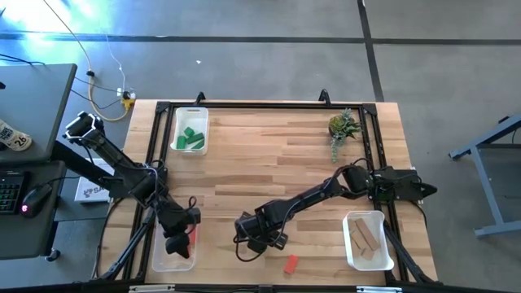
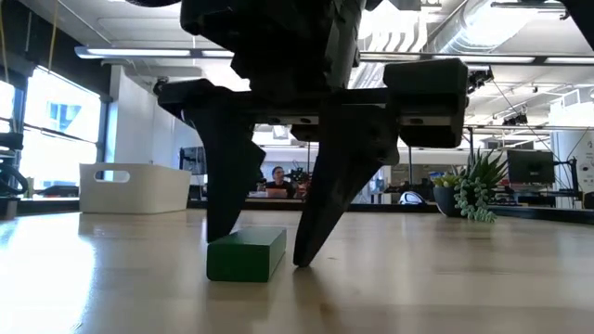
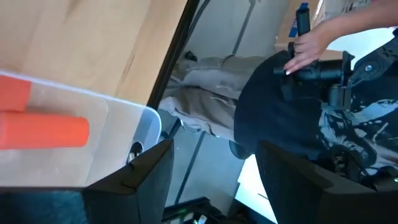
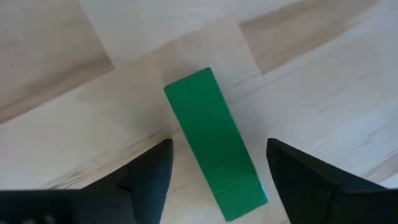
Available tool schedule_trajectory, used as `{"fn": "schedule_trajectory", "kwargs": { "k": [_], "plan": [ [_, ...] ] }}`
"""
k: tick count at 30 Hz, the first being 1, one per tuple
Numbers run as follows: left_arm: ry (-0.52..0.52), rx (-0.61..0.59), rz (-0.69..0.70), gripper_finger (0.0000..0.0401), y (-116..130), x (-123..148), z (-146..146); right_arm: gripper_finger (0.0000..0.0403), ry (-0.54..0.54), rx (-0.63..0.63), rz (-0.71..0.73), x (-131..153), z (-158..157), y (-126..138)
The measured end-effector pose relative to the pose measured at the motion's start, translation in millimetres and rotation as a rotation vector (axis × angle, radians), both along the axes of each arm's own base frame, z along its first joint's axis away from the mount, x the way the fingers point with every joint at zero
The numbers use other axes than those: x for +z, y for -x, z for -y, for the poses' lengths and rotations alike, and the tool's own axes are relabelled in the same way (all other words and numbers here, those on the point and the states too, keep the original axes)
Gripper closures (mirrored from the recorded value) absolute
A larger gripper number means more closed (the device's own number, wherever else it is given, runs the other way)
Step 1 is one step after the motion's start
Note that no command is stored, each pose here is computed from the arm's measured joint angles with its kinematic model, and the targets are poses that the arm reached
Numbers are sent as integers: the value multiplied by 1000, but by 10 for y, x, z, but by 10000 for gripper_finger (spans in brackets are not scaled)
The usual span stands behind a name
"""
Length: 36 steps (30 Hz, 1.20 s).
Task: Sort & place blocks by color
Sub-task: Put the green block into the top white bin
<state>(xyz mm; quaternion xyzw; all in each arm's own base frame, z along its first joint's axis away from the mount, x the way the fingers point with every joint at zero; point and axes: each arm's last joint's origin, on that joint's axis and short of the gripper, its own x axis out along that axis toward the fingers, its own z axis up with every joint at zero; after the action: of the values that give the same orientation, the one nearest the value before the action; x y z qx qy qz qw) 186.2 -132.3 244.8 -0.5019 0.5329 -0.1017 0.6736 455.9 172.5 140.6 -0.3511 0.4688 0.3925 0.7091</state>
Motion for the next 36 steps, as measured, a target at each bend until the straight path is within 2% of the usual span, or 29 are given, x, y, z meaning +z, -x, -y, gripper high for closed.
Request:
{"fn": "schedule_trajectory", "kwargs": {
  "k": [11, 16, 21, 27, 31, 36],
  "plan": [
    [-101, 3, 117, 185, -96, -5, -147, 328, -38, -123, -55, -18, 0, 18],
    [-182, 42, 183, 185, -171, -8, -275, 329, -67, -290, -78, -19, 2, 7],
    [-240, 15, 245, 185, -221, -9, -378, 329, -115, -502, -97, 39, -4, -32],
    [-313, -8, 303, 185, -271, -15, -511, 329, -32, -683, 35, 273, 41, -131],
    [-345, 17, 319, 185, -312, -15, -632, 329, 39, -763, 58, 376, 59, -114],
    [-379, 61, 320, 185, -352, -21, -792, 329, 76, -886, 111, 596, 105, -128]
  ]
}}
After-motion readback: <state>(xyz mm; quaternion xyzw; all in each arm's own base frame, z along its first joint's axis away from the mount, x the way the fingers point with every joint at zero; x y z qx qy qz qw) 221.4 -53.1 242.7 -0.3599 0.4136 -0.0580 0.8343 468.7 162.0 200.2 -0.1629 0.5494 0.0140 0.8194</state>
